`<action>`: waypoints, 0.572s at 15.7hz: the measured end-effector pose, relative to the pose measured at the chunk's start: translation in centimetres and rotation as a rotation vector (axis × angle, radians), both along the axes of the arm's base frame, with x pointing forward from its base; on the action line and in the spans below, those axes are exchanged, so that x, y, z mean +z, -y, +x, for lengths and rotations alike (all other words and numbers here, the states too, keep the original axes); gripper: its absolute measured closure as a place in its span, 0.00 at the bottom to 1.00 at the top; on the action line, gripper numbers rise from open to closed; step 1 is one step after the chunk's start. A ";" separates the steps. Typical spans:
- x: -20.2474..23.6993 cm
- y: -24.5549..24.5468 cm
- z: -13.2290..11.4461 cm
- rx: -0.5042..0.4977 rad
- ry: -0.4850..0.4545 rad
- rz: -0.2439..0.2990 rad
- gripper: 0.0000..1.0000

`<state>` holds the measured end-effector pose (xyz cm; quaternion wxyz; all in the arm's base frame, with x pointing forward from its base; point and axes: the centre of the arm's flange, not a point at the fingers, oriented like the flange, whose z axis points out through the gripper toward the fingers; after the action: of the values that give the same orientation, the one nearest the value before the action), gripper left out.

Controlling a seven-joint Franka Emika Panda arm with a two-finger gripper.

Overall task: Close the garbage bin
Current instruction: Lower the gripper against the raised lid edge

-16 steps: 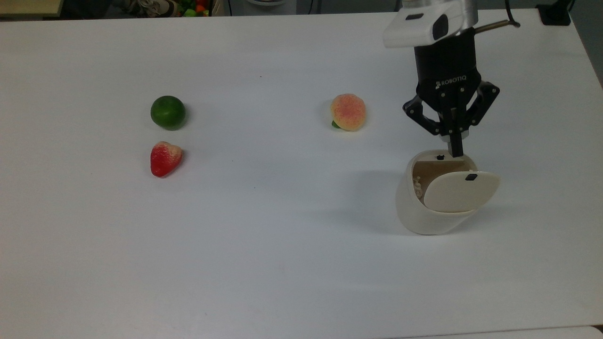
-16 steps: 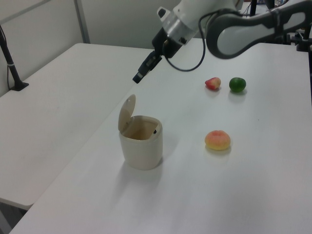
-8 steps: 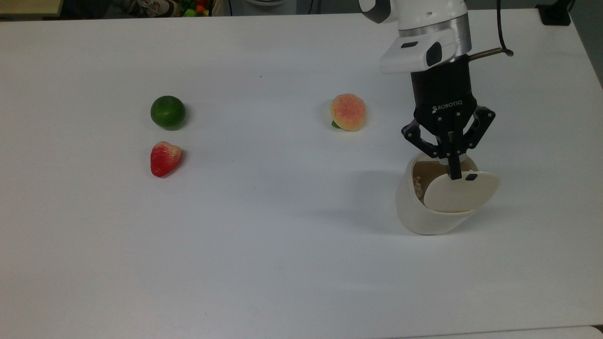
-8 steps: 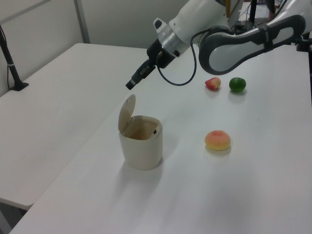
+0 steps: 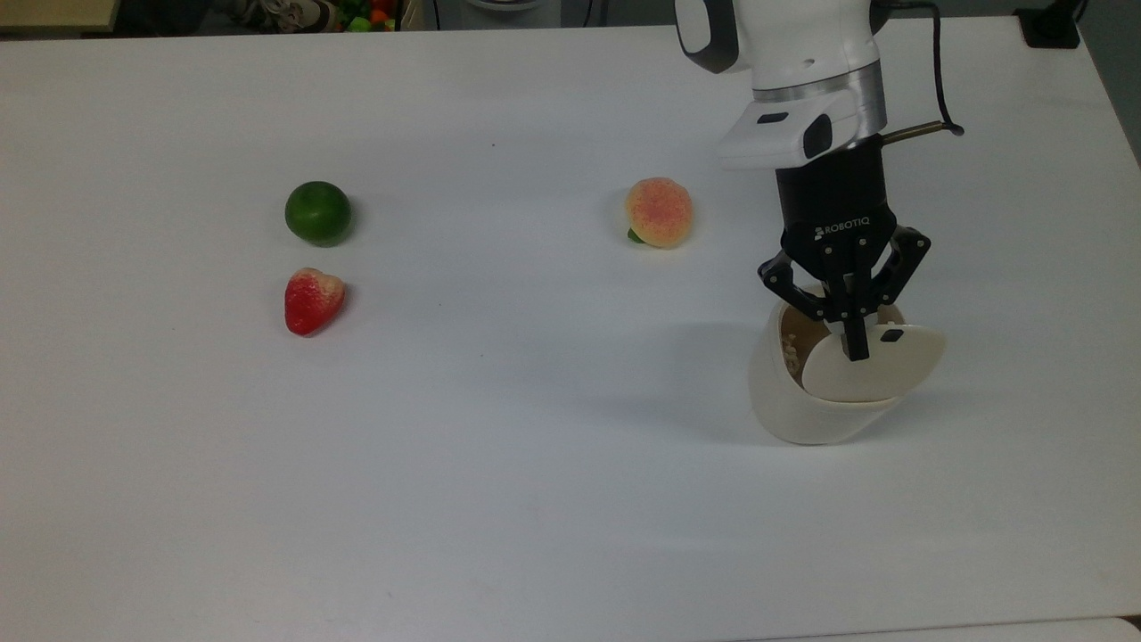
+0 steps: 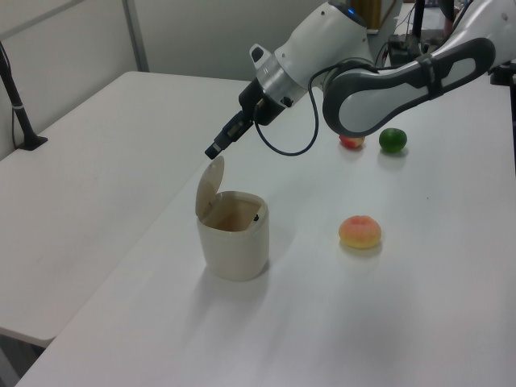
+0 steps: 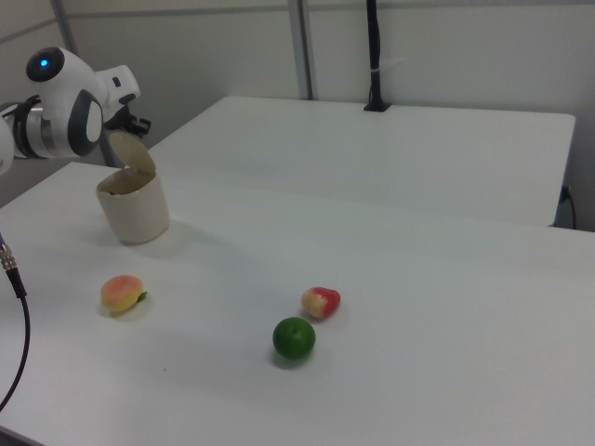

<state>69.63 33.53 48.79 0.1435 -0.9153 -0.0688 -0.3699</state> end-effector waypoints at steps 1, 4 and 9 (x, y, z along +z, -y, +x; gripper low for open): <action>-0.1 0.0 0.0 0.001 0.003 -0.001 0.99; -0.5 -0.1 0.1 0.006 0.009 -0.015 0.99; -0.9 -0.2 0.1 0.007 0.006 -0.019 0.99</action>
<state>69.78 33.72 47.93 0.1361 -0.9153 -0.0760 -0.3714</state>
